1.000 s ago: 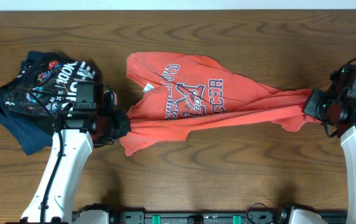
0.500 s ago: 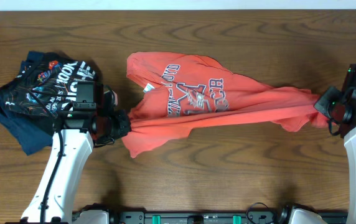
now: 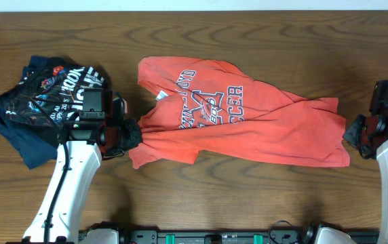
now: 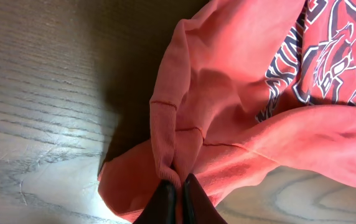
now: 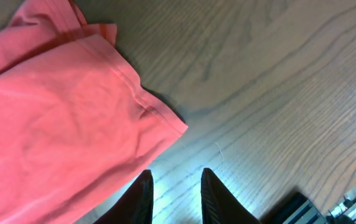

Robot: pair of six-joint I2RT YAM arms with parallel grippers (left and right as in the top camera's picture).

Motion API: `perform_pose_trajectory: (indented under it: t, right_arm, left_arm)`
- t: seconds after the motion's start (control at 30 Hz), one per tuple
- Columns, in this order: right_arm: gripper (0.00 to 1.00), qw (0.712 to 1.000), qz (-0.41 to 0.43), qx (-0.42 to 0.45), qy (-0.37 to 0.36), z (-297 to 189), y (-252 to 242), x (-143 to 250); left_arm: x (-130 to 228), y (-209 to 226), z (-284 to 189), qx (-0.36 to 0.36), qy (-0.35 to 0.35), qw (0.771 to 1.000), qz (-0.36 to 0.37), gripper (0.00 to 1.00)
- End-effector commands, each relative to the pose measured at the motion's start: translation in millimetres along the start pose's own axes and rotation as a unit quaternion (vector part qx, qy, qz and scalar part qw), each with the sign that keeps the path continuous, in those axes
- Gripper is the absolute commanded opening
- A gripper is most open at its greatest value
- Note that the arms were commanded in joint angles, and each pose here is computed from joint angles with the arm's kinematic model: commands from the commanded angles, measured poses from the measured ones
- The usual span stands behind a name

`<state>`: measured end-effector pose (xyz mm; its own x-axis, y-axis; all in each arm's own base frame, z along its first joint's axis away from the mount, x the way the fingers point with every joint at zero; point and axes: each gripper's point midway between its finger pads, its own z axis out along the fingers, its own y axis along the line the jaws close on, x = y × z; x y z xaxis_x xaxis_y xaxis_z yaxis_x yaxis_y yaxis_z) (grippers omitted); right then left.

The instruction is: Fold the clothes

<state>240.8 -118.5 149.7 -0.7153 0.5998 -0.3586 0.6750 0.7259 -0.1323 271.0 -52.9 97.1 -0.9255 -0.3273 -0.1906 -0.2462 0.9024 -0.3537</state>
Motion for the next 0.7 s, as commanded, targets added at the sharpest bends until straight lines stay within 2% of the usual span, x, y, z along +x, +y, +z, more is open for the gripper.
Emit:
perform_pose_trajectory:
  t: [0.0,0.13,0.27,0.3,0.67]
  right_arm:
    - [0.24,1.0,0.018,0.018,0.009,10.0,-6.7,7.8]
    - [0.26,0.999,0.034,0.024,0.022,33.8,-6.4,24.8]
    - [0.47,0.998,0.058,0.02,0.018,64.4,-2.8,40.1]
    - [0.49,0.998,0.058,0.016,0.018,69.0,-1.5,42.7]
    - [0.53,0.995,0.089,0.025,0.028,108.8,-14.7,73.7]
  left_arm:
    - [0.2,3.9,-0.3,-0.007,-0.002,1.0,0.002,0.06]
    - [0.3,3.9,-0.3,-0.007,-0.002,1.0,0.002,0.06]
    - [0.3,3.9,-0.3,-0.007,-0.002,1.0,0.002,0.06]
    - [0.3,3.9,-0.3,-0.007,-0.002,1.0,0.002,0.06]
    - [0.2,3.9,-0.3,-0.007,-0.002,1.0,0.002,0.06]
